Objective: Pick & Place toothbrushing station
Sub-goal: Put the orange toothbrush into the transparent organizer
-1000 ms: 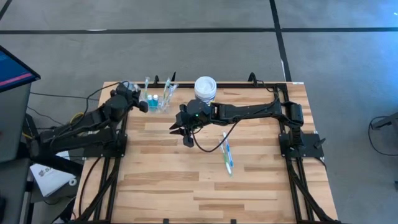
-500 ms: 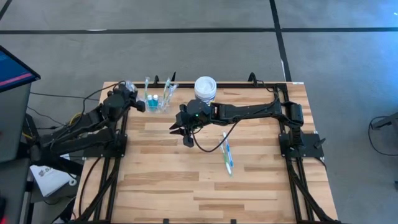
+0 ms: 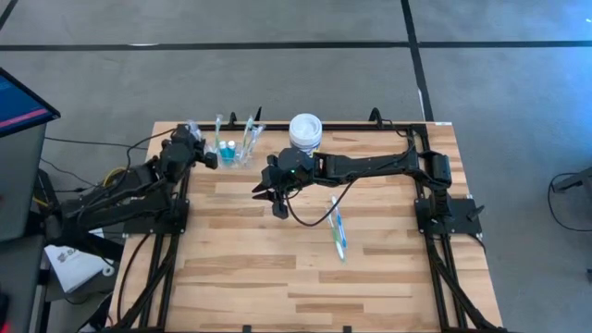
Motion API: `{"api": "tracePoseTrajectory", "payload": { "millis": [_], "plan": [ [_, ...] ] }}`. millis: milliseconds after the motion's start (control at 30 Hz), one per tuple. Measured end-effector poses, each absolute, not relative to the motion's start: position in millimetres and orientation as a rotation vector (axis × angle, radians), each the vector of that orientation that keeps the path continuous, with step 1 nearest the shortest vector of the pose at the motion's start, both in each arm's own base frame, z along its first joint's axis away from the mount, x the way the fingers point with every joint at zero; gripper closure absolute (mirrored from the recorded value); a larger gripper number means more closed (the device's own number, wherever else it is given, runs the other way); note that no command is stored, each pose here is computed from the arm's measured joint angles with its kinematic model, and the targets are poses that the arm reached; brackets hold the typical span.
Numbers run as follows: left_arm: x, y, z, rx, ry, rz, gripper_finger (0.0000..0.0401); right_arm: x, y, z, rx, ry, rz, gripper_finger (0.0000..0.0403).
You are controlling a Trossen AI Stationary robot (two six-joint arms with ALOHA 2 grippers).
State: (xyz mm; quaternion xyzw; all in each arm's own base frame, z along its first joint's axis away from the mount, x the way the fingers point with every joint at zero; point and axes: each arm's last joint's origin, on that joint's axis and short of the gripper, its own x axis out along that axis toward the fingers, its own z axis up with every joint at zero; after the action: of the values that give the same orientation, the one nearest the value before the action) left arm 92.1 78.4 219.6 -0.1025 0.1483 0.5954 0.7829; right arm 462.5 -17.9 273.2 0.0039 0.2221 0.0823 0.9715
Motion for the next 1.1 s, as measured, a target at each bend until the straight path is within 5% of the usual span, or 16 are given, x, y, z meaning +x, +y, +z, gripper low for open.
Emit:
{"api": "tracePoseTrajectory", "payload": {
  "millis": [1100],
  "plan": [
    [91.2,78.8,174.6,-0.272,0.295,1.34,0.0379,462.6,-17.9,273.1,0.008,0.448,0.166,0.0326]
  ]
}}
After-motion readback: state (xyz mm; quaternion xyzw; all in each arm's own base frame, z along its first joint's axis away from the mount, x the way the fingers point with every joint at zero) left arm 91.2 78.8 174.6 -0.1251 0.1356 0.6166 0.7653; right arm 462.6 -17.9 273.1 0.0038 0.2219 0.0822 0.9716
